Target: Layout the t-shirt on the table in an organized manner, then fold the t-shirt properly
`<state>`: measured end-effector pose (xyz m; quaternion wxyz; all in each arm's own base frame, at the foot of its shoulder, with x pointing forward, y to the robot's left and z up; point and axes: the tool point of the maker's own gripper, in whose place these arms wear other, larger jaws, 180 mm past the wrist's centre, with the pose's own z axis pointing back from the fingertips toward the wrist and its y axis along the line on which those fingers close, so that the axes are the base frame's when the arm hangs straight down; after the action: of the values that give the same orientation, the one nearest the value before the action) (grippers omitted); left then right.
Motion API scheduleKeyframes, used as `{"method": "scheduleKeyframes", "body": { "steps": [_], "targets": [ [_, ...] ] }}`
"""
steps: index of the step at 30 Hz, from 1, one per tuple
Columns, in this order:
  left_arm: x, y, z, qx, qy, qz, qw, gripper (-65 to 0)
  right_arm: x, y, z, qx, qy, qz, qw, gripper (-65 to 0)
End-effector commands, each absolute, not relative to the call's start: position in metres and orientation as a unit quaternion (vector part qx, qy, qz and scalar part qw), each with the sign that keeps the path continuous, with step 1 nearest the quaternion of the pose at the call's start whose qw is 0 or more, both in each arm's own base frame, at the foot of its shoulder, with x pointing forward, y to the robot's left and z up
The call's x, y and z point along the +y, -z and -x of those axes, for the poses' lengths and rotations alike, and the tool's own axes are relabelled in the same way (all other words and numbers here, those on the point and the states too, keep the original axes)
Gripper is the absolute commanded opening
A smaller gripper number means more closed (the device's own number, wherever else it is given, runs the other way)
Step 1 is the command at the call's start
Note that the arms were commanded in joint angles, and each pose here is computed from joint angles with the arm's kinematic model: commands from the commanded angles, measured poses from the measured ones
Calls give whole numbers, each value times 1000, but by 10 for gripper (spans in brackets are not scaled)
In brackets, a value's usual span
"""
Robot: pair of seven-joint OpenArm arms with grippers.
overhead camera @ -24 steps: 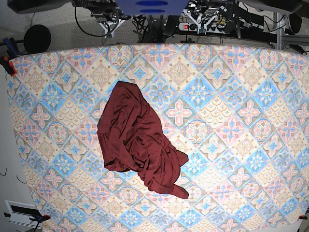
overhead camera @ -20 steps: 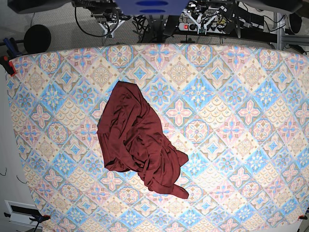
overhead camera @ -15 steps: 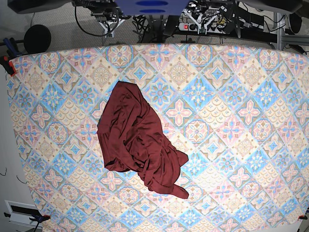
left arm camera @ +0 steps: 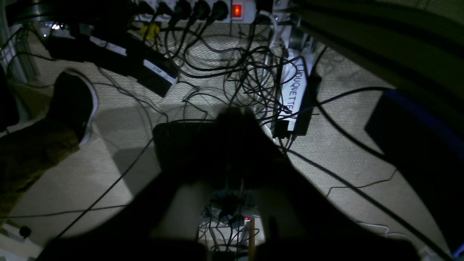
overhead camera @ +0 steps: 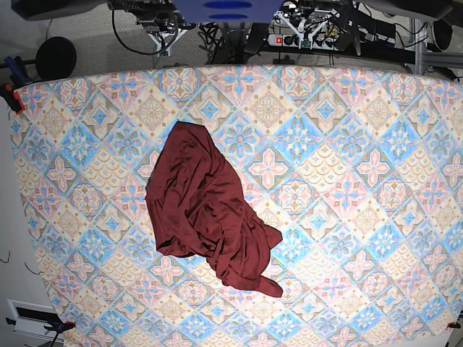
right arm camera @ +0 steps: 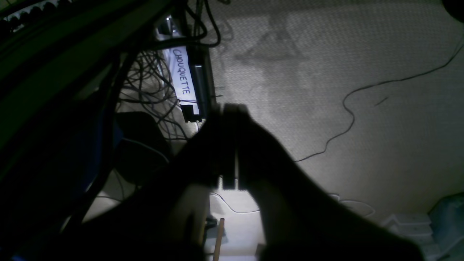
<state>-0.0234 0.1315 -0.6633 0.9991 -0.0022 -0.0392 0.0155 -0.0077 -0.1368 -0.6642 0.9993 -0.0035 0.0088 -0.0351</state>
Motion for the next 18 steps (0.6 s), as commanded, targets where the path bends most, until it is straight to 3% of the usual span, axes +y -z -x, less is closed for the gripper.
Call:
{"method": "scheduleKeyframes", "body": {
  "steps": [1,18],
  "targets": [
    [133,663,25,-40,-14,0,999,-650,-140,664,8,9,32,6,999,-650],
    [133,663,29,-37,-14,0,999,-650,-140,664,10,10,32,6,999,-650]
  ]
}}
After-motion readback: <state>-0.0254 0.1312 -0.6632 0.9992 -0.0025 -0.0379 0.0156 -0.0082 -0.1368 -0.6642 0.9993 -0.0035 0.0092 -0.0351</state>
